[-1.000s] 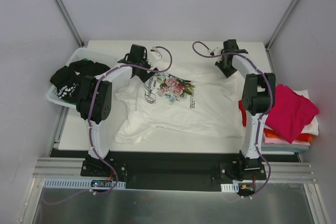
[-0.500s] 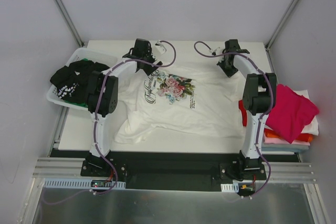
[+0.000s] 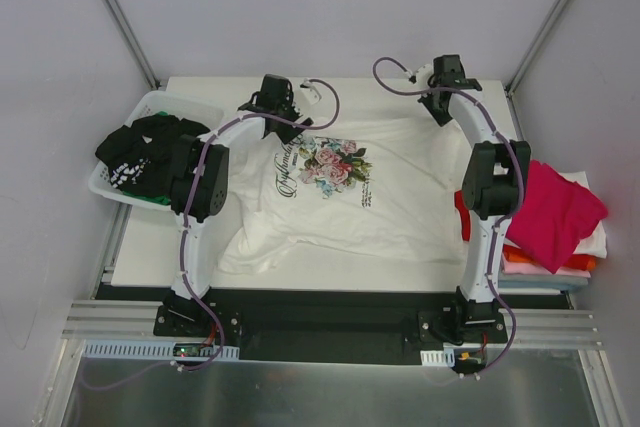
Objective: Fold and stack the t-shirts
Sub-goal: Flatten out the tshirt
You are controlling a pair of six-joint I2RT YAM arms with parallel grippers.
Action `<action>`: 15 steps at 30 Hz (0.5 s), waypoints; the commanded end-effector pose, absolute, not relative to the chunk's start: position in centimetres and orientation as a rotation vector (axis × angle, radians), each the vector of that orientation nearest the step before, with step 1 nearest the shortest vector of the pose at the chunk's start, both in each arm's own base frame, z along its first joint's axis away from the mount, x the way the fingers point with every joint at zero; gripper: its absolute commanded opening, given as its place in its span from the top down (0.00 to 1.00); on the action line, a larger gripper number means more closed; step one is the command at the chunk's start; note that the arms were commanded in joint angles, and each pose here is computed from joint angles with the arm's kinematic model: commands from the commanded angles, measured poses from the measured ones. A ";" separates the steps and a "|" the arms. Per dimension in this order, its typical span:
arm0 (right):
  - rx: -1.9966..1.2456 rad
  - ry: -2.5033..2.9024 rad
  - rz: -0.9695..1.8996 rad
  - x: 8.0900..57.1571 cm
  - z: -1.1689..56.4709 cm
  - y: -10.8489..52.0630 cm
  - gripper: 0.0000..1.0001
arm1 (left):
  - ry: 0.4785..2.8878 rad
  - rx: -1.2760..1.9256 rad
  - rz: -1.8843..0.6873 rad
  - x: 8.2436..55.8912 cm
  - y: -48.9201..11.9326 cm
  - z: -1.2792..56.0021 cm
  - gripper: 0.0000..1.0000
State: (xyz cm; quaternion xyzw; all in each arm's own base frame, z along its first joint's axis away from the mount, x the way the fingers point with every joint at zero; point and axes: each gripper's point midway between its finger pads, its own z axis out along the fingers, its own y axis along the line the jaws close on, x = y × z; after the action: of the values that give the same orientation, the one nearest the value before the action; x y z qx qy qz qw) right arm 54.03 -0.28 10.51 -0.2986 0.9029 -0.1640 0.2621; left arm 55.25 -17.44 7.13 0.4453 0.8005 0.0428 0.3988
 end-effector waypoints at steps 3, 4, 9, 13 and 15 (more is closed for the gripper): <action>-0.775 2.356 -0.568 55.8 14.9 -1.6 0.99 | 2.003 1.129 0.109 55.0 -18.2 7.8 0.08; -0.773 2.350 -0.576 56.0 15.1 -1.6 0.99 | 2.003 1.129 0.108 54.9 -18.2 7.8 0.09; -0.767 2.317 -0.636 57.0 16.4 -2.2 0.99 | 2.007 1.139 0.112 54.6 -18.1 7.5 0.09; -0.776 2.304 -0.683 57.6 16.5 -2.5 0.99 | 2.006 1.137 0.114 54.4 -18.1 7.7 0.09; -0.770 2.301 -0.701 57.8 16.3 -2.5 0.91 | 2.008 1.139 0.112 54.3 -18.1 7.5 0.10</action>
State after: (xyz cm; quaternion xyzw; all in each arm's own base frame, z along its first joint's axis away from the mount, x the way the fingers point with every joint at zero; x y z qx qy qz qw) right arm 56.80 -1.80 14.96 -0.2956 0.8792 -0.2285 0.2955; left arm 54.06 -17.67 5.53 0.4530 0.8052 0.0395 0.3808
